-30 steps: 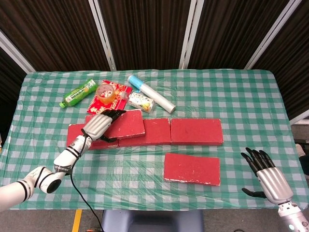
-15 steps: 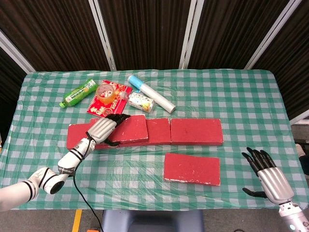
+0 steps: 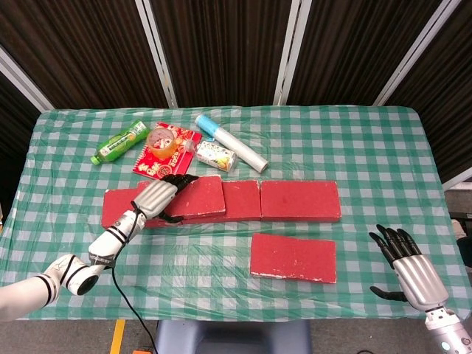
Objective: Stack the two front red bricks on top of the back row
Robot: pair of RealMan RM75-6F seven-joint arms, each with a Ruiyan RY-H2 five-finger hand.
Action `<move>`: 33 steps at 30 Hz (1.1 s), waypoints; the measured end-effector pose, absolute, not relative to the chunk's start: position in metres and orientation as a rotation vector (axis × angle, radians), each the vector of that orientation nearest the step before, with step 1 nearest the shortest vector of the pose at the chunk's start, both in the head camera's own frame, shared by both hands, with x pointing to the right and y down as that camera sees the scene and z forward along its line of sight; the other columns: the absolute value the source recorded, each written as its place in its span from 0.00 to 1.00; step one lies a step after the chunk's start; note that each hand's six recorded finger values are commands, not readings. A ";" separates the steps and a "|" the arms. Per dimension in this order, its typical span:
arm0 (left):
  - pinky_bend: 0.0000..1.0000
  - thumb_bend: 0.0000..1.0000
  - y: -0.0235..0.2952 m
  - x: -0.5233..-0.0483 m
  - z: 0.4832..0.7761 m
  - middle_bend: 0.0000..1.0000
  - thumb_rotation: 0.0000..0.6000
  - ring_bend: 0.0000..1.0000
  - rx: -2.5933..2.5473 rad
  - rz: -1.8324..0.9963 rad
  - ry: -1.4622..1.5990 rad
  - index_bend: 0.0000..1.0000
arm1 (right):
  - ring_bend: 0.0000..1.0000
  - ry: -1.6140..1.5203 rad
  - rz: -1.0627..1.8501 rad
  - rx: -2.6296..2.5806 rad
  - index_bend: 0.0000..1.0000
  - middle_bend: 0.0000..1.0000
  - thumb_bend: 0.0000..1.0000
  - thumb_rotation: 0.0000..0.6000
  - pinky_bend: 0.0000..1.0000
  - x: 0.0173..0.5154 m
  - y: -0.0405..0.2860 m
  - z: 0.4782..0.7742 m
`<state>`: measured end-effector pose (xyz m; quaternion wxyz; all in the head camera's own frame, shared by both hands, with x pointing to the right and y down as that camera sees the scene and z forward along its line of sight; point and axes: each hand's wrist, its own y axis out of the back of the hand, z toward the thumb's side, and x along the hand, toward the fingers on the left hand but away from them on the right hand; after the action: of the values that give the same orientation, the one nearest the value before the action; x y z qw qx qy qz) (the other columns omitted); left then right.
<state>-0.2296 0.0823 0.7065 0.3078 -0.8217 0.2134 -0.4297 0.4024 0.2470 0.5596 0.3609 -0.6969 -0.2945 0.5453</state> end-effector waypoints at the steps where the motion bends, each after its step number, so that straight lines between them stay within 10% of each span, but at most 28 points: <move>1: 0.36 0.25 0.083 -0.230 0.707 0.12 1.00 0.17 -2.173 -1.138 0.562 0.00 | 0.00 -0.759 1.405 -1.795 0.00 0.00 0.08 1.00 0.00 0.402 0.247 0.560; 10: 0.29 0.25 0.084 -0.233 0.712 0.05 1.00 0.01 -2.180 -1.161 0.545 0.00 | 0.00 -0.759 1.409 -1.791 0.00 0.00 0.08 1.00 0.00 0.402 0.248 0.559; 33: 0.15 0.24 0.086 -0.234 0.713 0.00 1.00 0.00 -2.173 -1.168 0.526 0.00 | 0.00 -0.755 1.413 -1.788 0.00 0.00 0.08 1.00 0.00 0.402 0.248 0.560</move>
<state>-0.2345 0.0858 0.7125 0.3044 -0.8206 0.1987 -0.4410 0.4020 0.2477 0.5605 0.3619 -0.6944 -0.2932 0.5485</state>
